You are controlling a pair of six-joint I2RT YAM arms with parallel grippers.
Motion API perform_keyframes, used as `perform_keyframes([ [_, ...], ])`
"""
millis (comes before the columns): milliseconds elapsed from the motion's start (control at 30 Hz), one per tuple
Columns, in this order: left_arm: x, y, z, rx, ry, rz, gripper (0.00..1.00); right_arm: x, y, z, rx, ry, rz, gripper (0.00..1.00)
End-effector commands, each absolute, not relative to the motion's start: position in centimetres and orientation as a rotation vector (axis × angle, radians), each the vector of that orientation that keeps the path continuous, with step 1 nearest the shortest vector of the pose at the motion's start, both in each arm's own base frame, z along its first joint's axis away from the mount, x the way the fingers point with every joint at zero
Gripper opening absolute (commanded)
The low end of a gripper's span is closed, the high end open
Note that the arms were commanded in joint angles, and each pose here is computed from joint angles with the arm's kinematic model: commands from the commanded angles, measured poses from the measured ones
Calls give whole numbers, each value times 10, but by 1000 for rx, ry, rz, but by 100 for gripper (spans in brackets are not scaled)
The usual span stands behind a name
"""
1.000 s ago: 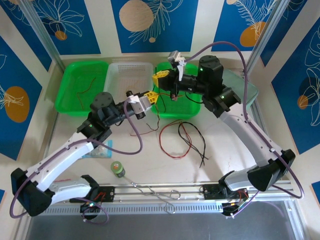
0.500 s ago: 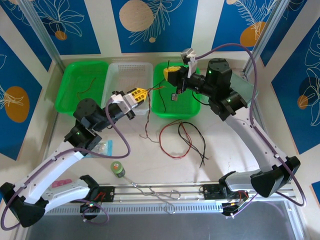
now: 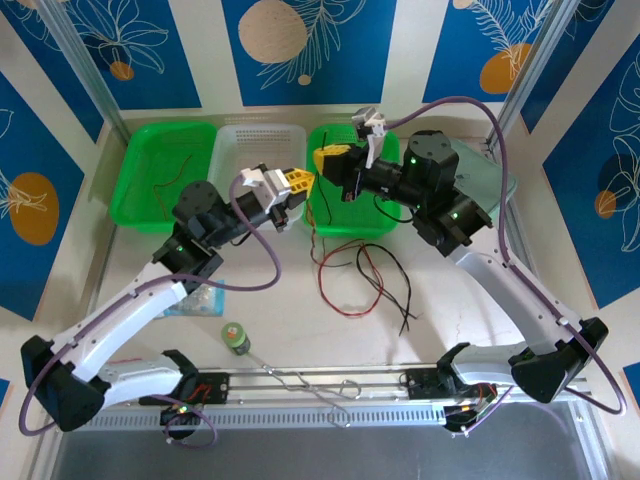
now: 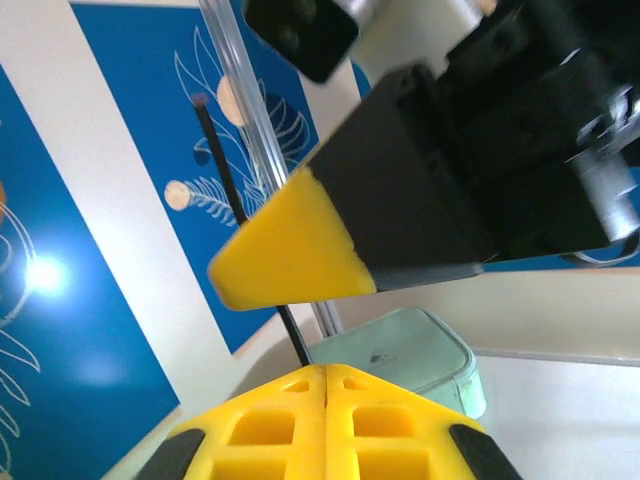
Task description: Untangle the cables
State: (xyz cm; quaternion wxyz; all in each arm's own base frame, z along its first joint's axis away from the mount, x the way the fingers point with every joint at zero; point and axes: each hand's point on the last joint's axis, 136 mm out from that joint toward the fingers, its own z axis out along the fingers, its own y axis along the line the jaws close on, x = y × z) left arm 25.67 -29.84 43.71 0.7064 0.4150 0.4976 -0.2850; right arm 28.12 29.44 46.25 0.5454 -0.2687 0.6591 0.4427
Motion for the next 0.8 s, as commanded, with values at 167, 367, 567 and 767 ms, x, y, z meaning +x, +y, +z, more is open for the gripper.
perform_keyframes([
  [167, 240, -301, 455, 935, 978, -694, 43, 278, 289, 490, -614, 1512, 1031, 0],
  [367, 230, -287, 452, 942, 975, -631, 53, 280, 277, 491, -606, 1517, 1006, 0],
  [567, 212, -282, 450, 1044, 943, -577, 59, 283, 270, 496, -597, 1505, 1002, 0],
  [767, 209, -284, 442, 1128, 927, -480, 63, 283, 273, 498, -605, 1503, 1020, 0],
])
